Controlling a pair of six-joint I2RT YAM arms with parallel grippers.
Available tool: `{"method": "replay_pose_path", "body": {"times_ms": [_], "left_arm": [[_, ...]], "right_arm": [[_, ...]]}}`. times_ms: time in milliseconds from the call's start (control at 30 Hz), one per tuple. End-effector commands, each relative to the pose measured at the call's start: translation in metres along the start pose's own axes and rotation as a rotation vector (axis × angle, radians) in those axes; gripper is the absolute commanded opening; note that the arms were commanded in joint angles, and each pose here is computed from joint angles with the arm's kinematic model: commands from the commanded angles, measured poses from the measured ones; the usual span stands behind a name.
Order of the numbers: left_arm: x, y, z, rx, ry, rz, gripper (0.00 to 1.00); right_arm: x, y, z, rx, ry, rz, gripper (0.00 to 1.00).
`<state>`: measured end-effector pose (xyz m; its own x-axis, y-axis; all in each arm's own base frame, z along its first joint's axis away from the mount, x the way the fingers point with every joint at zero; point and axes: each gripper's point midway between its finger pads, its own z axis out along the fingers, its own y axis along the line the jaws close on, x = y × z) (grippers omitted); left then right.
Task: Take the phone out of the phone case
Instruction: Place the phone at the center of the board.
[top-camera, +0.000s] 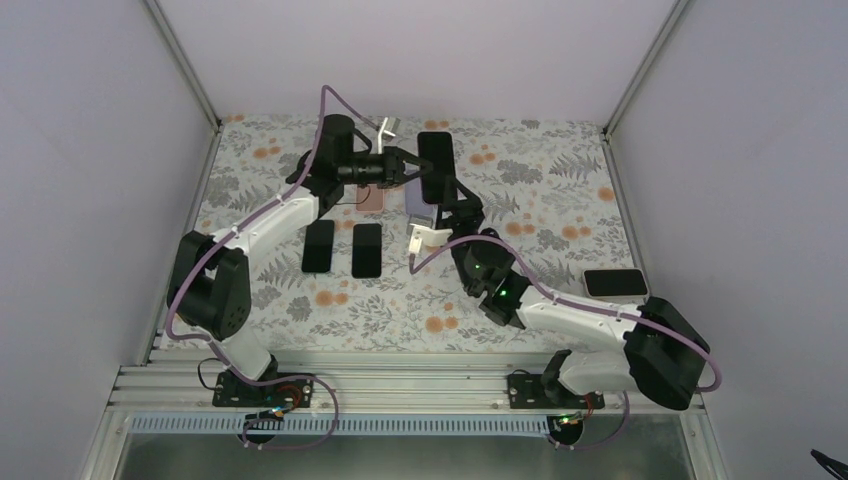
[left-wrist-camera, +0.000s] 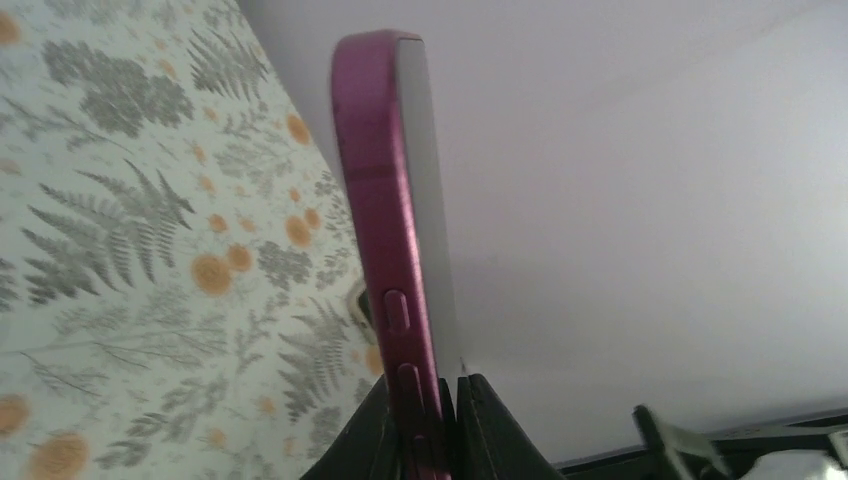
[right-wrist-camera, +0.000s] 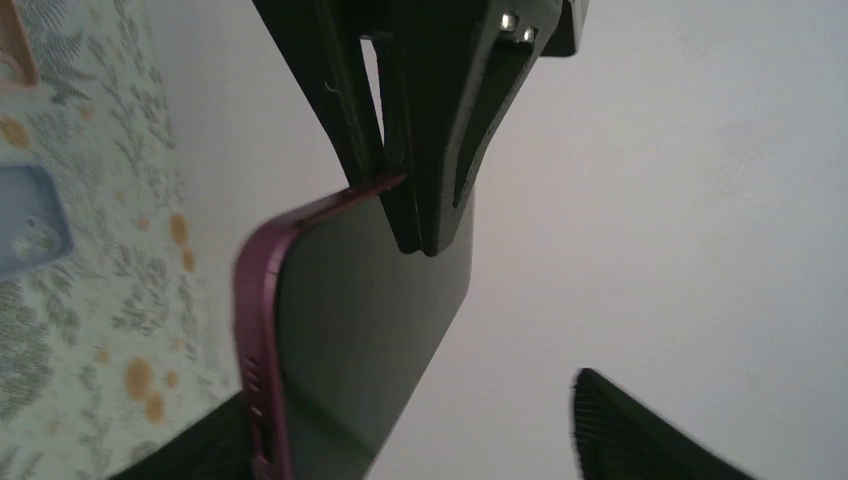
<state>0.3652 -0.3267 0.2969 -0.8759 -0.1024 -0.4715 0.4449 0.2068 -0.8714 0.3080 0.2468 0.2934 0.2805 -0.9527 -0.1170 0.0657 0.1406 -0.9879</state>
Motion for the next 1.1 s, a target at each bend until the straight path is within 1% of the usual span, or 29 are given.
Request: {"method": "replay_pose_path", "body": {"times_ms": [0,33,67,167,200,300,433,533,633,733,867,900,967,1067], "left_arm": [[-0.020,-0.004,-0.013,-0.119,-0.062,0.231,0.02],[-0.020,-0.004,-0.015,-0.131,-0.066,0.267,0.02],[-0.018,-0.004,-0.017,-0.138,-0.064,0.308,0.02],[-0.011,-0.002,-0.021,-0.139,-0.042,0.437,0.02],[-0.008,0.000,-0.021,-0.137,-0.028,0.480,0.02],[-0.008,0.010,-0.020,-0.193,0.006,0.549,0.02],[-0.010,0.020,-0.016,-0.317,0.081,0.680,0.02],[-0.001,0.025,-0.012,-0.388,0.159,0.762,0.03],[0.009,0.027,-0.005,-0.482,0.262,0.894,0.02],[0.031,0.032,0.007,-0.608,0.405,1.059,0.02],[0.063,0.055,0.015,-0.839,0.610,1.261,0.02],[0.073,0.061,0.017,-0.879,0.656,1.296,0.02],[0.083,0.070,0.019,-0.954,0.711,1.350,0.03],[0.096,0.081,0.024,-1.000,0.754,1.372,0.02]], "right_arm": [[0.003,-0.018,-0.006,0.009,-0.001,0.127,0.77],[0.005,-0.014,-0.006,-0.021,0.005,0.149,0.84],[0.007,-0.011,-0.005,-0.059,0.010,0.176,0.88],[0.009,-0.004,-0.004,-0.188,0.016,0.286,1.00],[0.011,0.001,-0.005,-0.244,0.017,0.320,1.00],[0.021,0.003,-0.009,-0.360,0.031,0.406,0.99],[0.042,-0.016,-0.013,-0.416,0.042,0.566,0.99],[0.058,-0.035,-0.016,-0.421,0.042,0.712,0.99],[0.074,-0.046,-0.018,-0.409,0.053,0.805,0.99],[0.090,-0.060,-0.017,-0.382,0.067,0.884,0.99],[0.108,-0.080,-0.018,-0.349,0.073,0.981,0.99],[0.111,-0.083,-0.019,-0.347,0.073,1.004,0.99],[0.116,-0.088,-0.021,-0.345,0.071,1.039,0.99],[0.124,-0.092,-0.022,-0.338,0.080,1.072,0.99]]}}
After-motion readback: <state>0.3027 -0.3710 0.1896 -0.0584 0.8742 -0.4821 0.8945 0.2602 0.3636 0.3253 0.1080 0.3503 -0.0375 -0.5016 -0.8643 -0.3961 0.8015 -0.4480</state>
